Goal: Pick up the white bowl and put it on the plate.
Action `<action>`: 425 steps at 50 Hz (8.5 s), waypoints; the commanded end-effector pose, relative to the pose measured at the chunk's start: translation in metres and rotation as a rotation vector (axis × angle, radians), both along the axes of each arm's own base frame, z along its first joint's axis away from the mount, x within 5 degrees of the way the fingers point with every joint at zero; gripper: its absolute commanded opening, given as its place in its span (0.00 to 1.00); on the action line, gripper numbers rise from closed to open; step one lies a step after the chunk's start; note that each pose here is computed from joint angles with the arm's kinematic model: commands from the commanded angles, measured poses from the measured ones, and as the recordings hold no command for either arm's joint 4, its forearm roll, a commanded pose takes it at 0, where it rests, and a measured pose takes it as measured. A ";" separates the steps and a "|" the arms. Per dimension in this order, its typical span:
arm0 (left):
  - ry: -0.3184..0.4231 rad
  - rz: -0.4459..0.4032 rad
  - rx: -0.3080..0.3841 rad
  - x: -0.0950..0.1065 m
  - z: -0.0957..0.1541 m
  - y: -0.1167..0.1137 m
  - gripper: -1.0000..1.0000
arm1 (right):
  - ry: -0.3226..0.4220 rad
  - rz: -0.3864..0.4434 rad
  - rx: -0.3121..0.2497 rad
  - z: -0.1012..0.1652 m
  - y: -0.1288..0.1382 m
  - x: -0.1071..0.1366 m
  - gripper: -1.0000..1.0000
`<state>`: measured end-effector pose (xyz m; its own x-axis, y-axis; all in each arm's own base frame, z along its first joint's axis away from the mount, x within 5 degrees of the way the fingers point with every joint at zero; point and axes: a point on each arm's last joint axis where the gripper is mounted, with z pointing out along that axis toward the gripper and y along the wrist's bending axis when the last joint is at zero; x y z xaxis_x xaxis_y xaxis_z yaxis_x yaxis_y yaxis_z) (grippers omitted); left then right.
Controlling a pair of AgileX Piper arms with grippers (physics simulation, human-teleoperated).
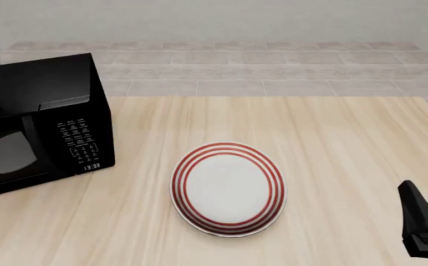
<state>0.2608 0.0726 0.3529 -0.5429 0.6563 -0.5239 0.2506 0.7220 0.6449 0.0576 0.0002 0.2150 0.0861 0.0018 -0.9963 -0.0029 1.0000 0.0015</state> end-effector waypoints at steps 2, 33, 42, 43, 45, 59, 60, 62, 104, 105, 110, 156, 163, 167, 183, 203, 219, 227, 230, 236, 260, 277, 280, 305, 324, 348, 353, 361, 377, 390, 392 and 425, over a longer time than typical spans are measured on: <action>-0.029 -0.019 0.001 -0.027 0.024 -0.015 0.00 | 0.001 -0.003 -0.002 0.000 0.000 0.000 1.00; -0.066 -0.292 -0.063 -0.066 0.042 -0.086 0.00 | 0.001 -0.002 -0.002 0.000 0.000 0.000 1.00; -0.069 -0.387 -0.047 -0.080 0.042 -0.100 0.00 | 0.000 -0.002 -0.002 0.000 0.000 0.000 1.00; -0.070 -0.409 -0.043 -0.083 0.041 -0.103 0.00 | 0.000 -0.002 -0.002 0.000 0.000 0.000 1.00; -0.074 -0.440 -0.033 -0.087 0.040 -0.107 0.00 | 0.001 -0.002 -0.002 0.000 0.000 0.000 1.00; -0.078 -0.576 -0.098 -0.097 0.050 -0.136 0.00 | 0.000 -0.002 -0.002 0.000 0.000 0.000 1.00; -0.075 -0.590 -0.107 -0.098 0.050 -0.139 0.00 | 0.000 -0.003 -0.002 0.000 0.000 0.000 1.00; -0.080 -0.607 -0.102 -0.098 0.049 -0.141 0.00 | 0.000 -0.003 -0.002 0.000 0.000 0.000 1.00; -0.072 -0.858 -0.203 -0.075 0.028 -0.229 0.00 | 0.000 -0.003 -0.002 0.000 0.000 0.000 1.00; -0.068 -0.859 -0.219 -0.076 0.030 -0.231 0.00 | 0.000 -0.003 -0.002 0.000 0.000 0.000 1.00; -0.067 -0.869 -0.199 -0.073 0.018 -0.234 0.00 | 0.001 -0.003 -0.002 0.000 0.000 0.000 1.00; 0.019 -0.950 -0.267 -0.088 -0.032 -0.269 0.00 | 0.000 -0.002 -0.002 0.000 0.000 0.000 1.00; 0.029 -0.951 -0.267 -0.087 -0.039 -0.272 0.00 | 0.000 -0.002 -0.002 0.000 0.000 0.000 1.00; 0.031 -0.952 -0.268 -0.086 -0.040 -0.274 0.00 | 0.000 -0.003 -0.002 0.000 0.000 0.000 1.00; 0.065 -0.951 -0.272 -0.081 -0.061 -0.285 0.00 | 0.000 -0.002 -0.002 0.000 0.000 0.000 1.00; 0.096 -0.947 -0.283 -0.076 -0.077 -0.297 0.00 | 0.000 -0.002 -0.002 0.000 0.000 0.000 1.00; 0.103 -0.945 -0.299 -0.073 -0.083 -0.306 0.00 | 0.001 -0.002 -0.002 0.000 0.000 0.000 1.00; 0.108 -0.952 -0.304 -0.072 -0.087 -0.313 0.00 | 0.000 -0.002 -0.002 0.000 0.000 0.000 1.00; 0.110 -0.944 -0.320 -0.071 -0.087 -0.315 0.00 | 0.001 -0.002 -0.002 0.000 0.000 0.000 1.00; 0.132 -0.934 -0.320 -0.068 -0.099 -0.319 0.00 | 0.000 -0.002 -0.002 0.000 0.000 0.000 1.00; 0.160 -0.911 -0.348 -0.067 -0.108 -0.324 0.00 | 0.001 -0.002 -0.002 0.000 0.000 0.000 1.00; 0.170 -0.915 -0.351 -0.067 -0.120 -0.330 0.00 | 0.001 -0.003 -0.002 0.000 0.000 0.000 1.00; 0.175 -0.906 -0.353 -0.065 -0.123 -0.331 0.00 | 0.000 -0.002 -0.002 0.000 0.000 0.000 1.00; 0.211 -0.896 -0.359 -0.064 -0.142 -0.340 0.00 | 0.000 -0.003 -0.002 0.000 0.000 0.000 1.00; 0.247 -0.890 -0.356 -0.066 -0.160 -0.343 0.00 | 0.001 -0.002 -0.002 0.000 0.000 0.000 1.00; 0.273 -0.885 -0.351 -0.066 -0.172 -0.348 0.00 | 0.000 -0.002 -0.002 0.000 0.000 0.000 1.00; 0.278 -0.884 -0.345 -0.065 -0.174 -0.348 0.00 | 0.001 -0.002 -0.002 0.000 0.000 0.000 1.00; 0.285 -0.884 -0.340 -0.065 -0.179 -0.349 0.00 | 0.000 -0.002 -0.002 0.000 0.000 0.000 1.00; 0.297 -0.879 -0.326 -0.061 -0.186 -0.351 0.00 | 0.000 -0.002 -0.002 0.000 0.000 0.000 1.00; 0.323 -0.874 -0.319 -0.061 -0.195 -0.355 0.00 | 0.001 -0.003 -0.002 0.000 0.000 0.000 1.00; 0.324 -0.875 -0.317 -0.061 -0.195 -0.355 0.00 | 0.001 -0.002 -0.002 0.000 0.000 0.000 1.00; 0.352 -0.874 -0.302 -0.062 -0.199 -0.358 1.00 | 0.000 -0.002 -0.002 0.000 0.000 0.000 1.00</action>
